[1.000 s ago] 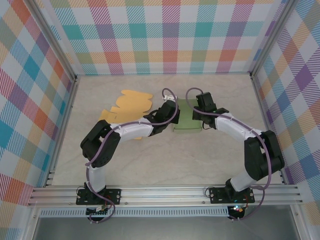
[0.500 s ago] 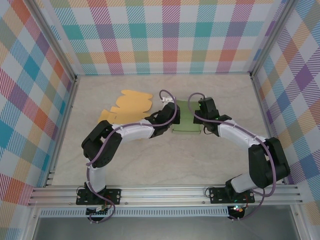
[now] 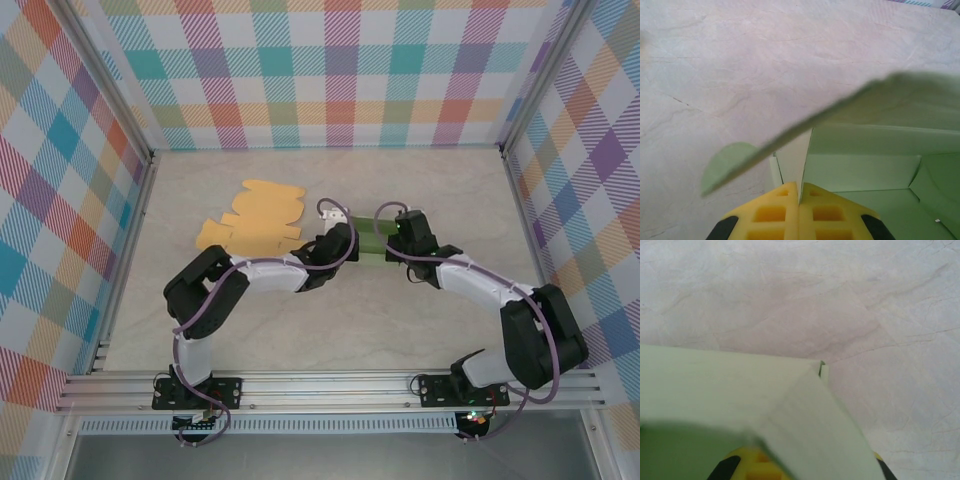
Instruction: Fold the paper box
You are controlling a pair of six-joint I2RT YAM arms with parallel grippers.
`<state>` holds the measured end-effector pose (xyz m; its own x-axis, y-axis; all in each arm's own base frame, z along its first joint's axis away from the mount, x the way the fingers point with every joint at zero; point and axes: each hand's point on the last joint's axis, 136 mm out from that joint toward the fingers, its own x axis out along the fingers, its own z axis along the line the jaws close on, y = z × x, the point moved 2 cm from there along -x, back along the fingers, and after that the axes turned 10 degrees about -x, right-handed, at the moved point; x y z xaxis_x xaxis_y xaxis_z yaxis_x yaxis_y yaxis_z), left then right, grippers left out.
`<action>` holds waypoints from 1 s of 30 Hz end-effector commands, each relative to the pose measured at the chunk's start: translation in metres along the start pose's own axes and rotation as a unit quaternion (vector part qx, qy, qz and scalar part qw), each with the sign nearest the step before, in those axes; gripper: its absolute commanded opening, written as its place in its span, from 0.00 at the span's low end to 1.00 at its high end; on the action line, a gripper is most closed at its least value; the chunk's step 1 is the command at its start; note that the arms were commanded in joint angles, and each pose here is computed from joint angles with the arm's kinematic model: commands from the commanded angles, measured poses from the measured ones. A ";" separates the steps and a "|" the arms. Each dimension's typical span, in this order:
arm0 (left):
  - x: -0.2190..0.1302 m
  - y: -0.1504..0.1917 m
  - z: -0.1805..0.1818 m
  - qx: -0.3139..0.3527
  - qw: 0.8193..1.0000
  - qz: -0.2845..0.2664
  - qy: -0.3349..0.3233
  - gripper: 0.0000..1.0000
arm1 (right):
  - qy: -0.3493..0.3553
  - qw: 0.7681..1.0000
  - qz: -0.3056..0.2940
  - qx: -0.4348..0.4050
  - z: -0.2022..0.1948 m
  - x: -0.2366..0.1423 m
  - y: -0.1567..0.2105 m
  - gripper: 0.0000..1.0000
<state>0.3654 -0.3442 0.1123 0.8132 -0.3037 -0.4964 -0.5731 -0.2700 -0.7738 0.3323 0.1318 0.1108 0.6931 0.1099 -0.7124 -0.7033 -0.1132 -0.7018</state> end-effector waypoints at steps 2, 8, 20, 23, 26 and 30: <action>-0.010 0.016 0.009 0.014 1.000 0.017 -0.004 0.01 | -0.028 1.000 -0.010 -0.003 0.013 -0.004 0.008 0.00; -0.020 0.021 0.014 0.014 1.000 0.016 0.009 0.18 | -0.025 1.000 -0.006 -0.017 0.014 -0.005 0.024 0.00; -0.061 0.016 0.008 0.005 0.999 0.006 0.032 0.62 | -0.016 1.000 -0.005 -0.024 0.012 -0.007 0.039 0.03; -0.073 0.016 0.010 0.007 0.999 0.007 0.032 0.75 | -0.013 1.000 -0.001 -0.026 0.011 -0.006 0.042 0.05; -0.085 0.022 0.013 0.004 0.999 0.015 0.034 0.82 | -0.011 1.000 0.000 -0.027 0.011 -0.006 0.043 0.07; -0.103 0.031 0.021 -0.002 0.999 0.025 0.033 0.84 | -0.013 1.000 0.003 -0.026 0.011 -0.009 0.045 0.13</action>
<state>0.2804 -0.3124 0.1326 0.7798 -0.3915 -0.4886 -0.6016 -0.2527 -0.7577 0.3008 0.1383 0.0895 0.6938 0.1385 -0.7068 -0.6883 -0.1615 -0.7073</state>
